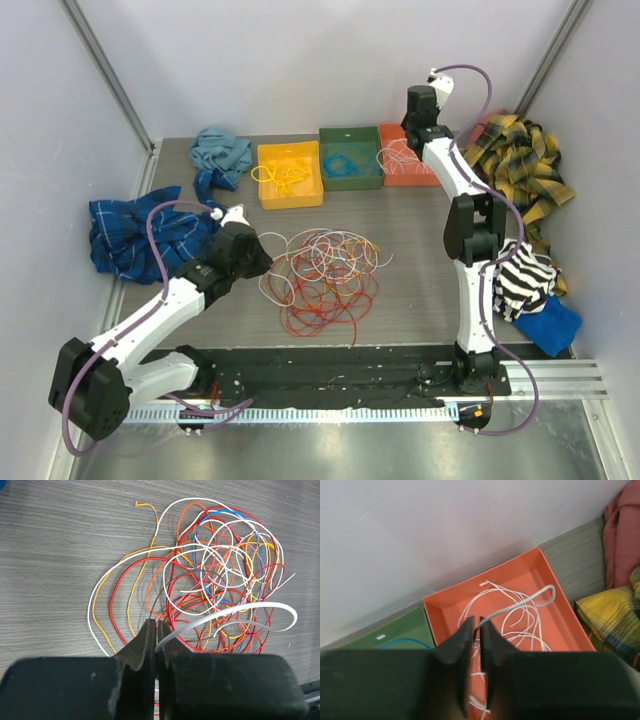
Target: Untangle the cables
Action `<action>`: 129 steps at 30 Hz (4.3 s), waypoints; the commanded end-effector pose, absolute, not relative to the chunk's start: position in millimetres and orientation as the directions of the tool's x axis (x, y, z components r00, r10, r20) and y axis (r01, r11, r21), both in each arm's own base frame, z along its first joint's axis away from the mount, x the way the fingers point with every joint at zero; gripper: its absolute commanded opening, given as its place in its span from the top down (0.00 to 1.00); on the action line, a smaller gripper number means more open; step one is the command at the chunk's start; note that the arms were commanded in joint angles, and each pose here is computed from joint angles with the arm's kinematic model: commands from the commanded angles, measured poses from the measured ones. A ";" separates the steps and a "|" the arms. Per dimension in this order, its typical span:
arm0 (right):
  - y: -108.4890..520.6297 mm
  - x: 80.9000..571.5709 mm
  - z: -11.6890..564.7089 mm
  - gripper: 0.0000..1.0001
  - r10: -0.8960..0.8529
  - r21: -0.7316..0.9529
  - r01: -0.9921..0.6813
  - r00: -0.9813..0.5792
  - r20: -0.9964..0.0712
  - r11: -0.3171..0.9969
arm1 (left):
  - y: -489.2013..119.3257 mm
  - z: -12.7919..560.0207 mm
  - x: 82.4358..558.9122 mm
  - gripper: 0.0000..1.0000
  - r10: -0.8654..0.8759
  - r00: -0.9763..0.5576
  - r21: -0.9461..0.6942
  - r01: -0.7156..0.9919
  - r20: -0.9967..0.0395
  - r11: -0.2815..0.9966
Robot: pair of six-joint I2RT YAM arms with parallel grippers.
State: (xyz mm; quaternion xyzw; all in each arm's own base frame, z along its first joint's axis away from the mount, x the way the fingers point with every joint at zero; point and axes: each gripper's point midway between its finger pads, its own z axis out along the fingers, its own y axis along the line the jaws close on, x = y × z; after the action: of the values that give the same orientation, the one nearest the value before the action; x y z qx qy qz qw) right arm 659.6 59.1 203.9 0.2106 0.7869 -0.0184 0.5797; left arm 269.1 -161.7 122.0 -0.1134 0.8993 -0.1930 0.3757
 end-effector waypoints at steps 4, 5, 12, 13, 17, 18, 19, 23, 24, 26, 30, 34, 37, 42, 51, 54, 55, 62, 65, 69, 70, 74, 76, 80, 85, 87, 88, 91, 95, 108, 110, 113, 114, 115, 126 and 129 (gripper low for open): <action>68.6 654.4 213.4 0.29 0.362 0.281 0.339 -0.205 -0.909 0.898 | -162.6 142.8 276.6 1.00 -0.341 -0.653 -0.433 -0.022 -0.676 0.901; 69.3 646.9 203.2 0.25 0.357 0.273 0.340 -0.214 -0.909 0.900 | -162.8 143.7 276.5 1.00 -0.340 -0.653 -0.433 -0.019 -0.677 0.901; 101.9 605.5 322.3 0.11 0.330 0.301 0.276 -0.065 -0.942 0.913 | -164.6 152.2 273.7 1.00 -0.366 -0.637 -0.468 -0.009 -0.679 0.884; 111.7 588.2 346.8 0.11 0.340 0.321 0.250 -0.040 -0.939 0.914 | -164.9 153.3 273.4 1.00 -0.372 -0.634 -0.474 -0.009 -0.678 0.880; 147.5 531.8 321.0 0.14 0.370 0.350 0.141 -0.162 -0.915 0.926 | -166.1 155.7 271.1 1.00 -0.393 -0.627 -0.500 -0.007 -0.673 0.866; 160.3 520.1 319.6 0.18 0.405 0.394 0.098 -0.171 -0.898 0.914 | -166.3 157.7 271.3 1.00 -0.398 -0.622 -0.505 -0.005 -0.674 0.863; 165.6 498.3 334.2 0.20 0.427 0.424 0.053 -0.160 -0.890 0.904 | -168.0 160.4 271.1 1.00 -0.403 -0.622 -0.515 0.000 -0.671 0.857; 230.0 420.1 279.3 0.30 0.378 0.452 -0.199 -0.322 -0.868 0.870 | -170.8 179.4 275.2 1.00 -0.425 -0.597 -0.540 0.016 -0.680 0.841; 254.1 397.9 284.4 0.34 0.374 0.474 -0.299 -0.335 -0.865 0.828 | -172.6 191.8 278.4 1.00 -0.435 -0.580 -0.550 0.028 -0.689 0.834; 270.8 367.8 274.2 0.37 0.353 0.484 -0.379 -0.365 -0.861 0.789 | -173.6 204.9 283.2 1.00 -0.440 -0.560 -0.553 0.040 -0.702 0.832; 291.9 312.0 251.4 0.39 0.293 0.489 -0.477 -0.429 -0.855 0.731 | -177.5 238.3 295.6 1.00 -0.436 -0.527 -0.547 0.065 -0.729 0.835; 312.0 277.2 240.7 0.36 0.234 0.486 -0.549 -0.467 -0.853 0.680 | -178.0 256.8 301.6 1.00 -0.437 -0.501 -0.542 0.078 -0.747 0.837; 314.9 265.7 238.3 0.36 0.234 0.491 -0.569 -0.465 -0.854 0.660 | -176.7 263.3 306.0 1.00 -0.434 -0.485 -0.531 0.077 -0.759 0.844; 328.6 239.9 240.0 0.36 0.196 0.474 -0.645 -0.456 -0.868 0.599 | -176.4 266.9 309.8 1.00 -0.428 -0.480 -0.521 0.074 -0.766 0.850; 355.9 225.7 224.2 0.36 0.164 0.465 -0.688 -0.457 -0.874 0.558 | -177.6 275.0 311.0 1.00 -0.420 -0.475 -0.516 0.087 -0.774 0.852; 364.6 230.7 215.4 0.37 0.143 0.455 -0.687 -0.461 -0.876 0.567 | -177.7 277.8 310.1 1.00 -0.421 -0.474 -0.519 0.092 -0.773 0.850; 364.5 237.0 213.2 0.37 0.148 0.444 -0.673 -0.451 -0.880 0.591 | -178.4 278.0 309.2 1.00 -0.420 -0.476 -0.520 0.095 -0.772 0.849; 383.9 252.7 209.2 0.41 0.162 0.453 -0.662 -0.454 -0.876 0.597 | -177.7 279.0 306.5 1.00 -0.418 -0.478 -0.519 0.098 -0.773 0.849; 386.8 254.6 217.9 0.43 0.192 0.461 -0.668 -0.438 -0.878 0.585 | -176.1 278.9 305.6 1.00 -0.416 -0.475 -0.516 0.096 -0.775 0.851; 388.0 259.3 223.2 0.52 0.219 0.463 -0.664 -0.420 -0.881 0.587 | -176.4 277.7 304.8 1.00 -0.418 -0.480 -0.520 0.096 -0.771 0.849; 388.4 260.3 223.7 0.56 0.225 0.466 -0.663 -0.419 -0.880 0.586 | -177.3 277.4 304.1 1.00 -0.418 -0.484 -0.521 0.098 -0.769 0.848; 387.9 264.1 227.3 0.99 0.241 0.475 -0.647 -0.420 -0.875 0.597 | -173.4 276.4 303.9 0.99 -0.419 -0.474 -0.514 0.084 -0.775 0.854; 374.8 269.5 242.3 0.99 0.252 0.446 -0.623 -0.377 -0.891 0.642 | -166.3 278.0 303.7 0.75 -0.416 -0.456 -0.497 0.068 -0.787 0.865; 331.0 295.4 302.2 0.99 0.214 0.310 -0.508 -0.240 -0.947 0.804 | -121.4 283.5 299.5 0.23 -0.415 -0.355 -0.415 -0.081 -0.837 0.906; 257.5 330.5 415.4 0.99 0.314 0.311 -0.343 -0.049 -0.948 0.886 | -94.8 292.4 286.3 0.00 -0.420 -0.272 -0.400 -0.127 -0.866 0.908; 240.3 336.9 464.2 0.99 0.368 0.339 -0.315 0.037 -0.929 0.887 | -94.8 292.5 281.5 0.00 -0.432 -0.270 -0.417 -0.114 -0.861 0.902; 226.7 341.9 472.1 0.99 0.359 0.333 -0.262 0.056 -0.932 0.906 | -95.3 286.4 279.4 0.00 -0.434 -0.281 -0.419 -0.114 -0.856 0.901; 205.5 348.0 521.1 0.99 0.369 0.334 -0.207 0.159 -0.916 0.920 | -99.0 272.5 272.9 0.00 -0.448 -0.317 -0.437 -0.107 -0.836 0.893; 180.6 358.2 566.6 0.99 0.323 0.303 -0.115 0.267 -0.908 0.946 | -103.2 256.8 266.7 0.00 -0.464 -0.350 -0.460 -0.103 -0.813 0.882; 113.0 392.3 671.1 0.99 0.321 0.392 0.018 0.541 -0.777 0.920 | -124.8 211.4 262.9 0.00 -0.463 -0.459 -0.489 -0.069 -0.758 0.869; 110.9 387.8 680.8 0.99 0.332 0.404 -0.001 0.571 -0.751 0.915 | -138.1 209.7 268.2 0.00 -0.478 -0.471 -0.525 -0.036 -0.741 0.850; 116.8 388.0 680.9 0.99 0.352 0.405 -0.034 0.563 -0.747 0.914 | -156.9 200.9 276.4 0.00 -0.496 -0.488 -0.572 0.008 -0.718 0.820; 118.2 390.0 676.5 0.99 0.349 0.398 -0.033 0.552 -0.757 0.917 | -170.6 198.0 285.9 0.00 -0.505 -0.483 -0.600 0.053 -0.715 0.798; 120.4 391.2 673.9 0.99 0.351 0.397 -0.037 0.545 -0.761 0.917 | -180.3 197.2 288.7 0.00 -0.505 -0.483 -0.612 0.084 -0.716 0.787; 139.5 404.7 634.9 0.99 0.390 0.399 -0.083 0.460 -0.798 0.913 | -303.1 200.6 347.9 0.00 -0.299 -0.331 -0.432 0.470 -0.895 0.770; 141.7 402.2 628.6 0.99 0.398 0.399 -0.097 0.445 -0.802 0.912 | -322.7 199.2 363.2 0.00 -0.297 -0.290 -0.410 0.520 -0.910 0.749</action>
State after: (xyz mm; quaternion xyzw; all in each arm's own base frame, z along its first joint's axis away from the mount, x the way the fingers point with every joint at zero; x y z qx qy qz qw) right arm 423.9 146.7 610.7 0.1412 0.5303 0.1090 0.8288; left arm 331.7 -291.5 135.5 0.0433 0.8156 -0.2958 0.4954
